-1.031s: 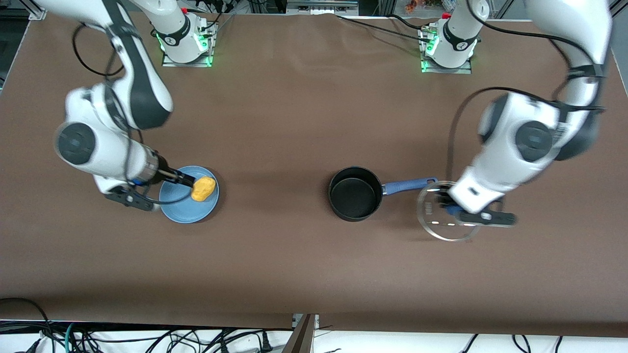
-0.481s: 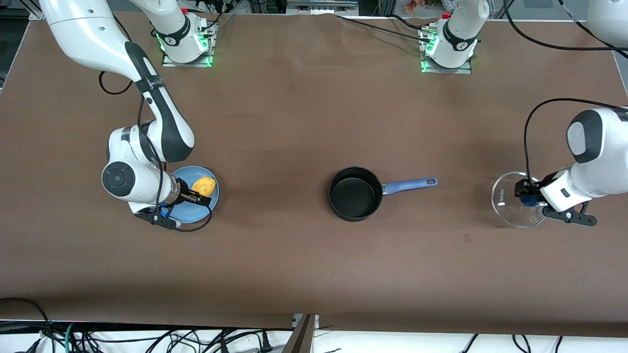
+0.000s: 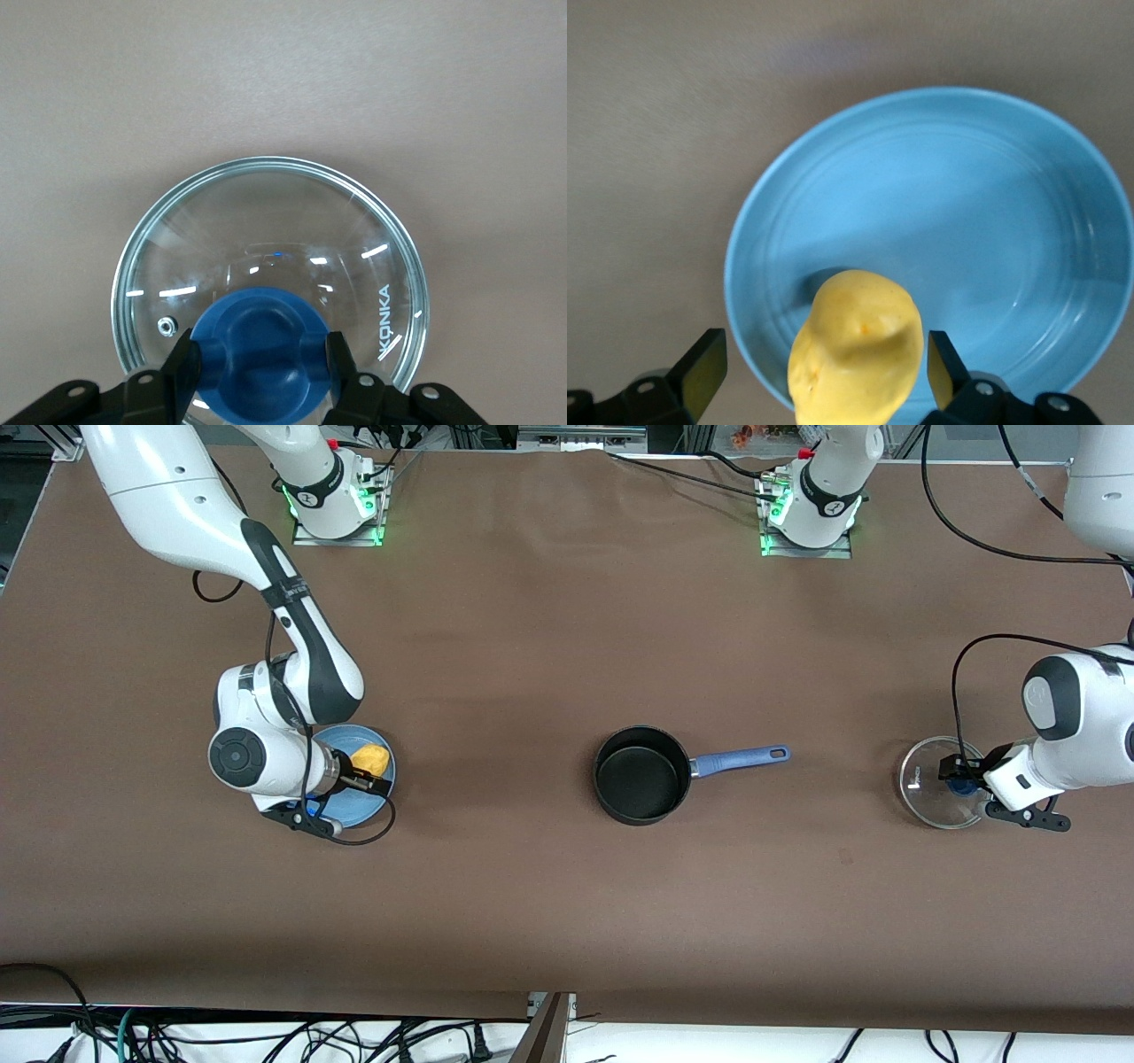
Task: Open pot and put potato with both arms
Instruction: 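Set the lid on the table with the left gripper and release it, then carry the yellow potato with the right gripper over the saucepan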
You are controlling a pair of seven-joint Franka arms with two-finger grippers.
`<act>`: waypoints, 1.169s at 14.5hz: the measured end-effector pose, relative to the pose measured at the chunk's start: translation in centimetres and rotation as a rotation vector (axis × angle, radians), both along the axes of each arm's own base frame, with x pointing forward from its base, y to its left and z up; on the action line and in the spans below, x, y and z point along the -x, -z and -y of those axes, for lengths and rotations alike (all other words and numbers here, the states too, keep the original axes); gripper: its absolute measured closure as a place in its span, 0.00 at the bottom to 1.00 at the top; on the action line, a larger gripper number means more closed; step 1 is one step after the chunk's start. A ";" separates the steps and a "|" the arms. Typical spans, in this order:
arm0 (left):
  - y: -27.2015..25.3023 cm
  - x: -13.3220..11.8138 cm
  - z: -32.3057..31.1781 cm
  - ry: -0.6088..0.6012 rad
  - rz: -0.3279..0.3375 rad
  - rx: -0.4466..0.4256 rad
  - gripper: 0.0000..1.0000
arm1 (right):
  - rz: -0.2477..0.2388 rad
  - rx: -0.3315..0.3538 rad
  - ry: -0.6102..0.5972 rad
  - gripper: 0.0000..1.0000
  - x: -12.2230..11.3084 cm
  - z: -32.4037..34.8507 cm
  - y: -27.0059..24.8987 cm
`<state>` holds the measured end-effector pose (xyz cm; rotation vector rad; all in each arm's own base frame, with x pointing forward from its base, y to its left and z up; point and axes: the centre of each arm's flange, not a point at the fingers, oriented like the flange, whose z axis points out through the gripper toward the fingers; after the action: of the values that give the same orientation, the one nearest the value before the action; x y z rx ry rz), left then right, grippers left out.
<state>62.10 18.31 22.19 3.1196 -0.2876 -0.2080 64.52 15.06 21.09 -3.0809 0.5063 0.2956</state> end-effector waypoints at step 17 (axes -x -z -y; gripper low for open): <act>-24.2 -0.5 8.3 -0.100 0.044 0.009 0.00 | 0.037 -0.056 0.149 0.36 1.2 -8.6 -3.2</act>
<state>62.57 9.97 46.39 3.1221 -0.1319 -0.1366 63.33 23.68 24.32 -2.9679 0.7087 0.2458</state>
